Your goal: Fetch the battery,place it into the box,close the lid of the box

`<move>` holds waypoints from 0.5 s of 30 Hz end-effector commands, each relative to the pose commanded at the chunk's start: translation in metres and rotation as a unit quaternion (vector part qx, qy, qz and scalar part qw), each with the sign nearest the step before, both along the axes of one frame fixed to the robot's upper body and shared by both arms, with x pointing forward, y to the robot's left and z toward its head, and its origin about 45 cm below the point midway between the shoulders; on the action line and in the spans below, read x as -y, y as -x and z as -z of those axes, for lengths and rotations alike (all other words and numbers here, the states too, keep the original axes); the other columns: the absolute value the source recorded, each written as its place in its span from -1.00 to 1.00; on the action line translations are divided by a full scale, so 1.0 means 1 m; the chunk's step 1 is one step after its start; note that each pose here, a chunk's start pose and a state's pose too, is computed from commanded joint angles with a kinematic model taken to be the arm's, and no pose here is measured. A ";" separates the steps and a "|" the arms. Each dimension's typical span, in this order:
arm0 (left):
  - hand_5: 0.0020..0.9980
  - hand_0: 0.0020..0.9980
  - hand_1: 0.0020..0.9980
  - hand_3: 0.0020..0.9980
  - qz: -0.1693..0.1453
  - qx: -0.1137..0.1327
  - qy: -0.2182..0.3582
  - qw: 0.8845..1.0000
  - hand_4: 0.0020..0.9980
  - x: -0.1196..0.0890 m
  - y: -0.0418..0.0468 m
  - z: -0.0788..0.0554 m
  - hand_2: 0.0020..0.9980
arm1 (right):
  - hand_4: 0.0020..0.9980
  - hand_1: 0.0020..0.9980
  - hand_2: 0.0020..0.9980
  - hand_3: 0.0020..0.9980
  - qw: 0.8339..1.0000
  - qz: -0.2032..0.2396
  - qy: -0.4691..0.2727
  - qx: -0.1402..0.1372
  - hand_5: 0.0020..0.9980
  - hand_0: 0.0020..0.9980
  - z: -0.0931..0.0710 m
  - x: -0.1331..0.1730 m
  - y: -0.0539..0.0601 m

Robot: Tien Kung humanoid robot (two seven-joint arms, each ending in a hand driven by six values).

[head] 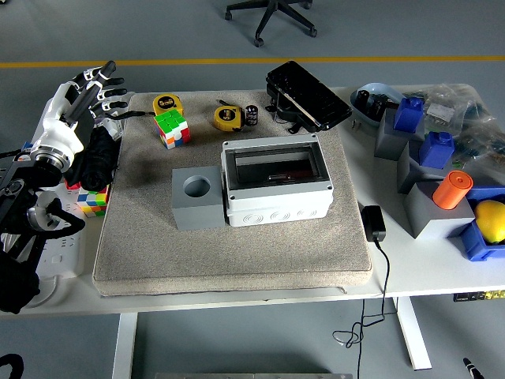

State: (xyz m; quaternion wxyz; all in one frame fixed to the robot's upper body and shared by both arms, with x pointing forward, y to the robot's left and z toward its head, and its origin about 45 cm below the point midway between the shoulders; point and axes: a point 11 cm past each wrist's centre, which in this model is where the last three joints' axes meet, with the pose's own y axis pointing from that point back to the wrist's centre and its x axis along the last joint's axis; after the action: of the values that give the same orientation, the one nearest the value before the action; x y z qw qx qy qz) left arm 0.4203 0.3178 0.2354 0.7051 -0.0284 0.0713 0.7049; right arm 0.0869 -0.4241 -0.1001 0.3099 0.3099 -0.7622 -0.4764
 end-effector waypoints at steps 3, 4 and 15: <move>0.00 -0.20 0.07 0.20 0.000 0.000 0.001 1.000 0.99 0.000 0.0000 -0.001 0.10 | 0.97 0.30 0.28 0.16 1.000 0.000 0.000 -0.001 0.20 0.43 0.000 -0.001 0.000; 0.01 -0.20 0.07 0.20 0.000 0.000 0.001 1.000 0.99 0.000 0.0000 -0.001 0.10 | 0.97 0.30 0.28 0.16 1.000 0.000 0.000 -0.001 0.20 0.43 0.000 0.000 0.001; 0.02 -0.20 0.07 0.20 0.004 0.000 -0.001 1.000 1.00 0.001 -0.0006 -0.002 0.11 | 0.97 0.30 0.28 0.16 1.000 -0.001 0.002 -0.003 0.20 0.43 -0.001 0.002 0.000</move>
State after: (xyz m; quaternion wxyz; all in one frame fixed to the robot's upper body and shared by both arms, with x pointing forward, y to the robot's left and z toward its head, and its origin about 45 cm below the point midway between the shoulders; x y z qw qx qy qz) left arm 0.4209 0.3167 0.2373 0.7078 -0.0273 0.0708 0.7023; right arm 0.0871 -0.4259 -0.0994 0.3134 0.3089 -0.7620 -0.4752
